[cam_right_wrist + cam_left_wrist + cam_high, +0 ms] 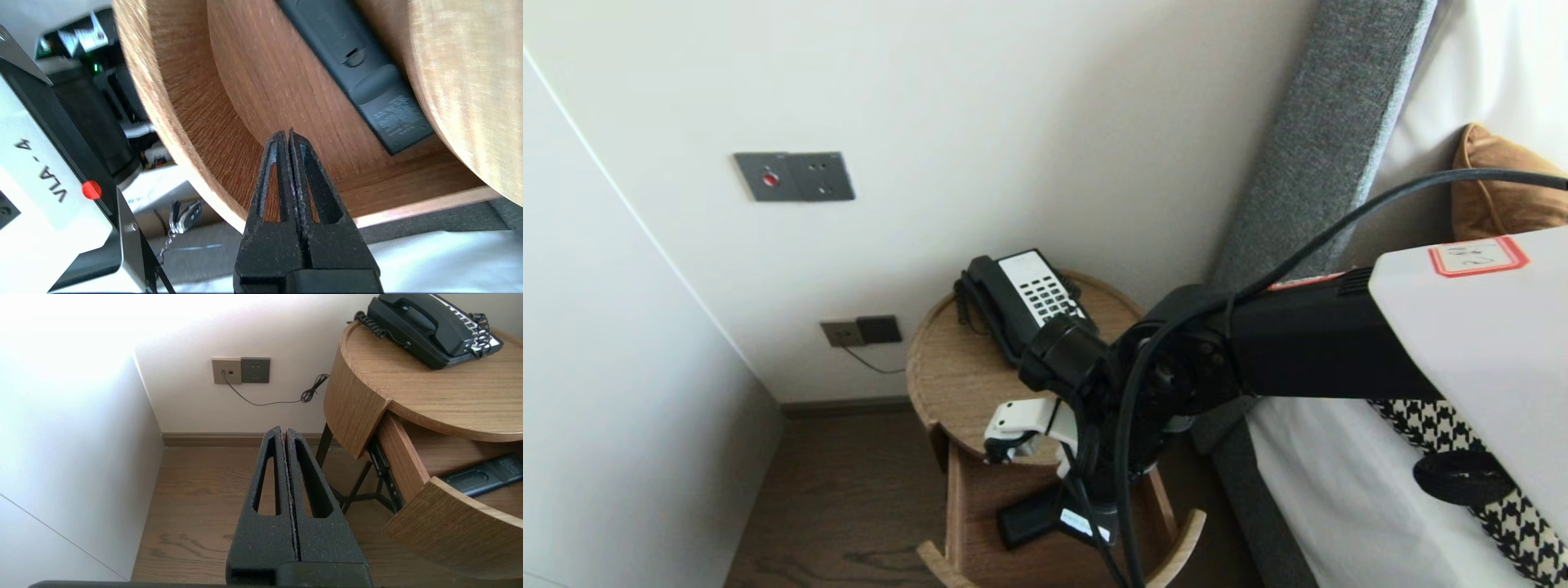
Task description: Take the remote control out of the drawer one by one and place them on the table
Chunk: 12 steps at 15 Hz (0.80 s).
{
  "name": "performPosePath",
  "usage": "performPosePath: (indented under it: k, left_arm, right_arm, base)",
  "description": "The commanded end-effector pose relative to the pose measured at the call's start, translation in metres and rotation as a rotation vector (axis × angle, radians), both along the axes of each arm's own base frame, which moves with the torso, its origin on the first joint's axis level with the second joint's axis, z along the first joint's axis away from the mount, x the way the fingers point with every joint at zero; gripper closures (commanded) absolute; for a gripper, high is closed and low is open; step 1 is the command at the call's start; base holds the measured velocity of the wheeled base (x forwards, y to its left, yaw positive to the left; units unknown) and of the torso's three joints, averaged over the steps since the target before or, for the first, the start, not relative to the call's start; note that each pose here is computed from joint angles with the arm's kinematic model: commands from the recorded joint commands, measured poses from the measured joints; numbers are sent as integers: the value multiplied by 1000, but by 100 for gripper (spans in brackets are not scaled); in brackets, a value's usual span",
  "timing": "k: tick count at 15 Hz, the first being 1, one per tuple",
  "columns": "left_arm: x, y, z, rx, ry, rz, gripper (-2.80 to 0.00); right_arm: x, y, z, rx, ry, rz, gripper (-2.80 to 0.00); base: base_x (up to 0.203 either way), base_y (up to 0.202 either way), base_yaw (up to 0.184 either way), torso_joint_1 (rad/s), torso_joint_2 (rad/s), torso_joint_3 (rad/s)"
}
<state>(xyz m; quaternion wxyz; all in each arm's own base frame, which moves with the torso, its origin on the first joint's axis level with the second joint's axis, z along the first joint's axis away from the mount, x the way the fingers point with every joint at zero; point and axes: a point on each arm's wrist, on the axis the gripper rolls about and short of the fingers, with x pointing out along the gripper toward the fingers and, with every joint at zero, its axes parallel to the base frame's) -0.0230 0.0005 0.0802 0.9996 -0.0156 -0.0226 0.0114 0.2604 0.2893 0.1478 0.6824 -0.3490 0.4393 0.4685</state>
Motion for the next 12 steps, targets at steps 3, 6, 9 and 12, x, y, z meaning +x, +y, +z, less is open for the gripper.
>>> performPosePath:
  k: [3,6,9,12]
  left_arm:
    - [0,0,0,0,0,0,0]
    - [0,0,1,0,-3,0,0]
    - [0,0,1,0,-2,0,0]
    - [0,0,0,0,-2,1,0]
  right_arm:
    - [9,16,-31,-63,49,25,0]
    - [18,26,-45,-71,53,27,-167]
    - [22,29,-48,-88,21,36,-280]
    - [23,30,-52,-133,-21,49,-280]
  base:
    - [0,0,0,0,0,0]
    - [0,0,0,0,0,0]
    - [0,0,0,0,0,0]
    - [0,0,0,0,0,0]
